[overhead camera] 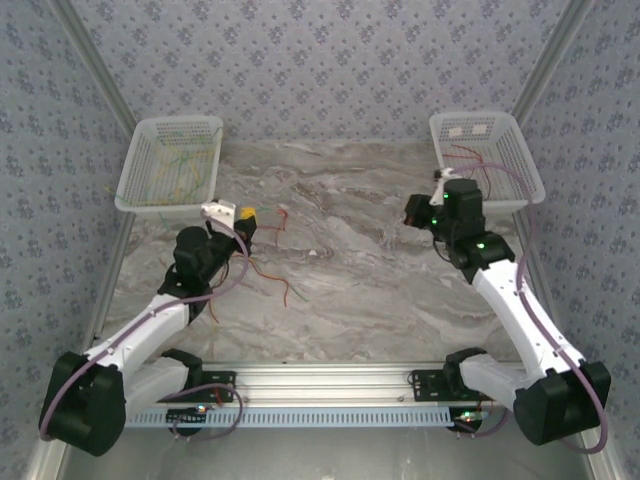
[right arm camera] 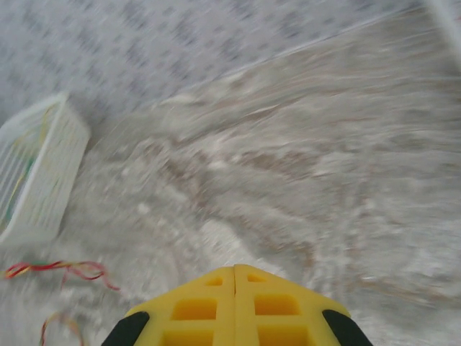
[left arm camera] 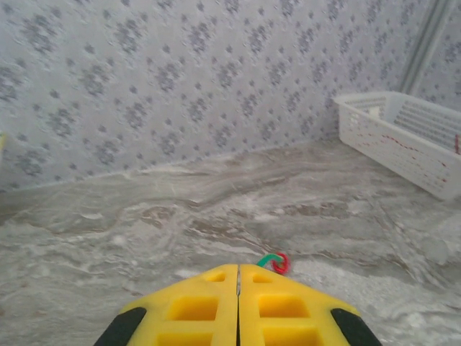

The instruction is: Untangle the cables

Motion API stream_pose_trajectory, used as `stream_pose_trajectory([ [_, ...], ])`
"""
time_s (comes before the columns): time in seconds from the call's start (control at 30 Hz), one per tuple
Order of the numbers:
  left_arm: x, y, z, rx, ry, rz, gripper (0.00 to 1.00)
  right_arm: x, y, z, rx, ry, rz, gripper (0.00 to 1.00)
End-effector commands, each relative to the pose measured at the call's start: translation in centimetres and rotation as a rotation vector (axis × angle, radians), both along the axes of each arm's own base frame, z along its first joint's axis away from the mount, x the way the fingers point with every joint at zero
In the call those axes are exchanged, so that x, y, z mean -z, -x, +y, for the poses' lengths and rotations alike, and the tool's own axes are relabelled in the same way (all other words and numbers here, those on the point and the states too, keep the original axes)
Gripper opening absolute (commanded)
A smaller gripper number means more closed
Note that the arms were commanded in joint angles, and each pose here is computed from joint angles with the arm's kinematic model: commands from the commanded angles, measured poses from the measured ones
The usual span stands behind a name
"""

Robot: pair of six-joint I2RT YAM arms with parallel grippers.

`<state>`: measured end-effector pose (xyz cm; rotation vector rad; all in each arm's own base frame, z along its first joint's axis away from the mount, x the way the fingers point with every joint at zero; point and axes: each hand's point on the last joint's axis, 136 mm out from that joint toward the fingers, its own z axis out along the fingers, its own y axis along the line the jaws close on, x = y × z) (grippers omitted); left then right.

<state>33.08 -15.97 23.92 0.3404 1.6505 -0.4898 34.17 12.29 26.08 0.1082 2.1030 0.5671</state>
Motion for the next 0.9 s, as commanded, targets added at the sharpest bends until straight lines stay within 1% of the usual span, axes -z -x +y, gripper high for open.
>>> stream_pose_trajectory([
  [0.0,-2.8,0.1,-2.0,0.073,0.052,-0.02,0.0,-1.1,0.5,4.2,-0.192,0.017,-0.091,0.0],
  [0.03,-3.3,0.1,-2.1,0.073,0.074,-0.024,0.0,-1.0,0.6,5.2,-0.232,0.001,-0.108,0.01],
  [0.1,-4.1,0.0,-2.3,0.074,0.119,-0.027,0.0,-0.3,0.8,6.7,-0.302,-0.038,-0.13,0.06],
  [0.17,-4.7,-0.3,-2.6,0.07,0.157,-0.009,0.0,1.0,0.7,7.8,-0.337,-0.087,-0.117,0.1],
  [0.23,-5.3,-0.3,-3.6,0.111,0.193,0.006,0.0,2.2,0.9,9.7,-0.417,-0.14,-0.097,0.16],
  [0.33,-5.9,-0.5,-4.6,0.116,0.231,0.029,0.0,3.6,1.4,11.6,-0.468,-0.135,-0.077,0.26],
  [0.37,-6.0,-0.6,-4.7,0.104,0.243,0.036,0.0,3.7,1.5,12.0,-0.471,-0.135,-0.087,0.28],
  [0.4,-6.0,-0.8,-4.8,0.081,0.25,0.048,0.0,3.8,1.7,12.6,-0.476,-0.144,-0.101,0.36],
  [0.43,-6.0,-1.1,-4.7,0.056,0.254,0.058,0.0,3.9,2.1,13.3,-0.492,-0.158,-0.113,0.42],
  [0.47,-5.9,-1.2,-4.8,0.044,0.258,0.066,0.0,3.9,2.5,13.9,-0.511,-0.171,-0.13,0.45],
  [0.53,-5.6,-1.6,-4.8,0.021,0.268,0.078,0.0,4.2,3.2,15.1,-0.534,-0.181,-0.159,0.57],
  [0.57,-5.6,-1.8,-4.8,0.012,0.273,0.081,0.0,4.6,3.5,15.8,-0.541,-0.184,-0.159,0.6],
  [0.7,-5.7,-2.2,-4.9,-0.026,0.3,0.09,0.0,6.3,3.4,18.3,-0.53,-0.252,-0.101,0.63],
  [0.8,-6.6,-2.1,-5.7,-0.009,0.313,0.084,0.0,8.0,2.8,20.0,-0.477,-0.223,-0.068,0.67],
  [0.87,-7.0,-2.0,-6.3,0.005,0.323,0.09,0.0,9.1,2.0,19.9,-0.405,-0.196,-0.061,0.71],
])
